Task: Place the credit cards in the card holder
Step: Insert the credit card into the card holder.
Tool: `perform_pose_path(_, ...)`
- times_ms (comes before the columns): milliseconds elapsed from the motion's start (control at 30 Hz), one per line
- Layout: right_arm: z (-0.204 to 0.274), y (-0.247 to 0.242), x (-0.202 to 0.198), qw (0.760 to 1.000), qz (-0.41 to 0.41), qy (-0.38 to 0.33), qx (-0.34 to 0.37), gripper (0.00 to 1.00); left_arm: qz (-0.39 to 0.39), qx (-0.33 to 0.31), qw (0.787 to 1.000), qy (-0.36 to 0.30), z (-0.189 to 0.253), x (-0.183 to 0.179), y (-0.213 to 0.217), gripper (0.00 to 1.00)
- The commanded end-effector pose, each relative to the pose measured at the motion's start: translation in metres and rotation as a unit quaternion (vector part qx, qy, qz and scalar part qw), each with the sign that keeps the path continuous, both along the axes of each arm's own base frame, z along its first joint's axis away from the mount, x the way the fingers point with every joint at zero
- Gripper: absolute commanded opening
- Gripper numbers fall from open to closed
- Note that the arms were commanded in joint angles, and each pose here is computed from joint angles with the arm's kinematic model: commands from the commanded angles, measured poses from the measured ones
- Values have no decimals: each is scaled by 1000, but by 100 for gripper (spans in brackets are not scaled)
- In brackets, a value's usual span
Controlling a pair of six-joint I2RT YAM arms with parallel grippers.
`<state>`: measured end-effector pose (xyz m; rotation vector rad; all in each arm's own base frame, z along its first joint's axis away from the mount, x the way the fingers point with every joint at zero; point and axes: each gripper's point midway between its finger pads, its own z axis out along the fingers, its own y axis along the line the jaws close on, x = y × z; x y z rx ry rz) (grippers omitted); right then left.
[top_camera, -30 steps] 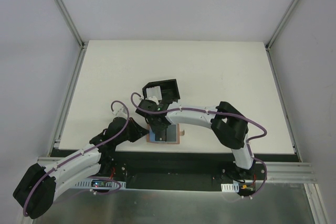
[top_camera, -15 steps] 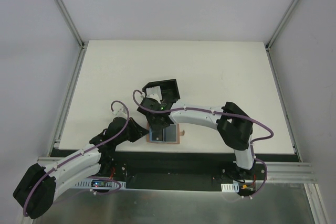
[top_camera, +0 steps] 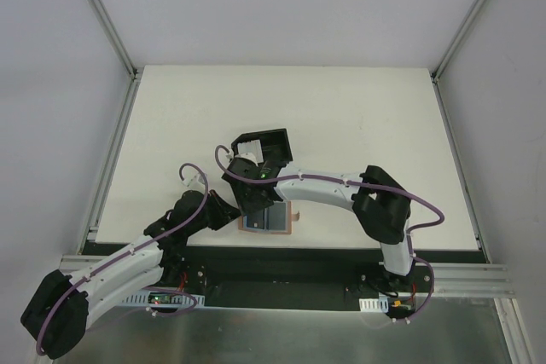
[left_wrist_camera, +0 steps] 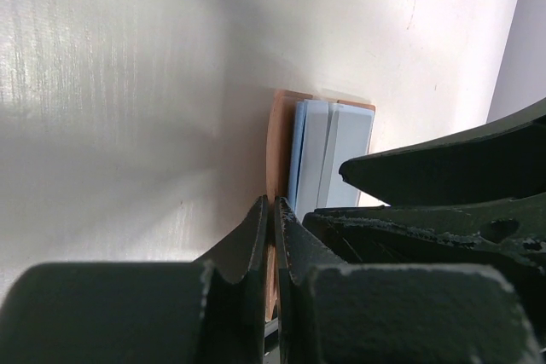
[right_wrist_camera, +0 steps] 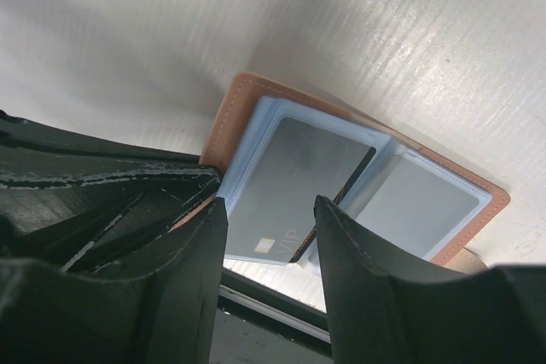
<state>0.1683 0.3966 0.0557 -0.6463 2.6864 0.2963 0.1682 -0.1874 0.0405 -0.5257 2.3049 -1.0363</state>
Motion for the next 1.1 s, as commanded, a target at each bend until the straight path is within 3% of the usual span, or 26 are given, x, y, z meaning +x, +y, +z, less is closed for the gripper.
perform_pose_path(0,0,8,1,1000,-8,10,15,49,-8,-9,1000,-16,12,4,-4,0)
perform_pose_path(333,-9,-2,2,1000,-10,12,-12,49,-10,-18,999,-27,19,5,-6,0)
perform_pose_path(633,4,-19,7,999,-12,-12,-45,41,-11,-16,999,-30,19,5,-5,0)
perform_pose_path(1067,21,-37,8,997,-15,-30,-66,38,-10,-13,999,-33,19,5,-4,0)
